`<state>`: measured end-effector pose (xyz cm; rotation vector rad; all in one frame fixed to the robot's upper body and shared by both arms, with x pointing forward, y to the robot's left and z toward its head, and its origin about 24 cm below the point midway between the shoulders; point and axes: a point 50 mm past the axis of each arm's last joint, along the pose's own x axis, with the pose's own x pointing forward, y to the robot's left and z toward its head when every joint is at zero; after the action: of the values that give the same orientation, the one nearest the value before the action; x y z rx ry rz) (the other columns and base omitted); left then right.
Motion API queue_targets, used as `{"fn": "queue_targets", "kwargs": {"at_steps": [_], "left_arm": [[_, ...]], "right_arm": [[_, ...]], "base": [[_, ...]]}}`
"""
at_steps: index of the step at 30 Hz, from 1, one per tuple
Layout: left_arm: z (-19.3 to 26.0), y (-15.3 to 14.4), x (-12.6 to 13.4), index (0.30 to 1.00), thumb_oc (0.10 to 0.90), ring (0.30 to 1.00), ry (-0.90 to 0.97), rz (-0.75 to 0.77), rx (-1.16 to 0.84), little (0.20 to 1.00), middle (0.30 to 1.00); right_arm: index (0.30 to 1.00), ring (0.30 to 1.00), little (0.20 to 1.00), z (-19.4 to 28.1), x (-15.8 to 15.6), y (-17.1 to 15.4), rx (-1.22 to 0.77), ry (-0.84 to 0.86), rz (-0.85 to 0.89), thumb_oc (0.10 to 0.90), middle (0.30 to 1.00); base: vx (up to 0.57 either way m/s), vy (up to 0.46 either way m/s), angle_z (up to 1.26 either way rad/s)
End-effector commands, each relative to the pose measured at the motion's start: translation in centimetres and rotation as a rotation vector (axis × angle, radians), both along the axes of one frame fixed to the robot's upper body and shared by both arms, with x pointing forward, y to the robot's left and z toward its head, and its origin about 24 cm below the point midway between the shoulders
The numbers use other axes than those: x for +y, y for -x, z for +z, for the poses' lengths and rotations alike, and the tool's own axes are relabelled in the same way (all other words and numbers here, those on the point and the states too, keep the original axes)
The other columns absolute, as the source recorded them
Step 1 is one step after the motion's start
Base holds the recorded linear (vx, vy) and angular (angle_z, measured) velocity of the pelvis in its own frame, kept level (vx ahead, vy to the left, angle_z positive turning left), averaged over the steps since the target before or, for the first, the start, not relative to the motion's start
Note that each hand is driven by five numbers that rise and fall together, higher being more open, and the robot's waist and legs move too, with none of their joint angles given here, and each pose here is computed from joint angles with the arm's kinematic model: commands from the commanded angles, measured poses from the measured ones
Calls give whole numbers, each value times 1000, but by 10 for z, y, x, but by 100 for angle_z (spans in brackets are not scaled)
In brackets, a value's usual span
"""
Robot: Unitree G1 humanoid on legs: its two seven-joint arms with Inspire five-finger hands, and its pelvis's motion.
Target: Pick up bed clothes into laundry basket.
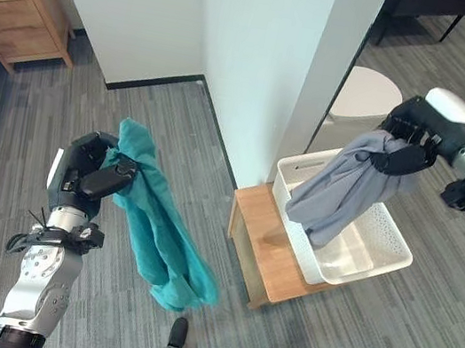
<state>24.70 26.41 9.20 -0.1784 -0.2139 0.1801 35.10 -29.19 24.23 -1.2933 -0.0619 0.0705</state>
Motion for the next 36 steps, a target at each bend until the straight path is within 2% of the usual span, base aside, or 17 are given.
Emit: {"fn": "queue_targets", "kwargs": {"at_steps": [1,7,11,13,14,15,21,30,36], "left_arm": [[58,10,16,300,400,300,-103,16,-252,300,300],[57,15,22,300,400,300,-90,34,-248,300,300],[57,15,19,300,400,300,-80,29,-257,300,300],[58,13,14,300,400,300,-64,20,-270,300,300],[59,10,12,300,400,300,-65,9,-277,300,300],[61,7,8,300,400,300,-70,-9,-284,300,300],[73,-1,-2,300,400,300,-93,-71,-330,300,300],[92,-6,4,300,400,300,-163,-65,-394,300,300],[135,-14,3,300,400,300,-285,-88,-517,300,300]], "right_arm": [[300,300,300,40,-26,-2,-166,17,-157,400,300],[300,300,300,45,-41,-7,-201,17,-272,400,300],[300,300,300,47,-35,-12,-209,14,-268,400,300],[300,300,300,35,-19,-20,-140,-13,-197,400,300],[495,495,495,25,-13,-22,-51,-53,-153,530,495],[900,900,900,24,-13,-23,-27,-86,-148,800,900],[900,900,900,35,-10,-16,15,-164,-60,800,900],[900,900,900,72,-8,21,-23,-192,100,800,900],[900,900,900,74,-12,34,-57,-250,130,800,900]], "base": [[-25,23,-5],[-5,9,0],[11,2,-2],[20,-11,-4],[9,-30,-3],[16,-37,-1],[10,-15,3],[9,-5,2],[23,-7,-1]]}}
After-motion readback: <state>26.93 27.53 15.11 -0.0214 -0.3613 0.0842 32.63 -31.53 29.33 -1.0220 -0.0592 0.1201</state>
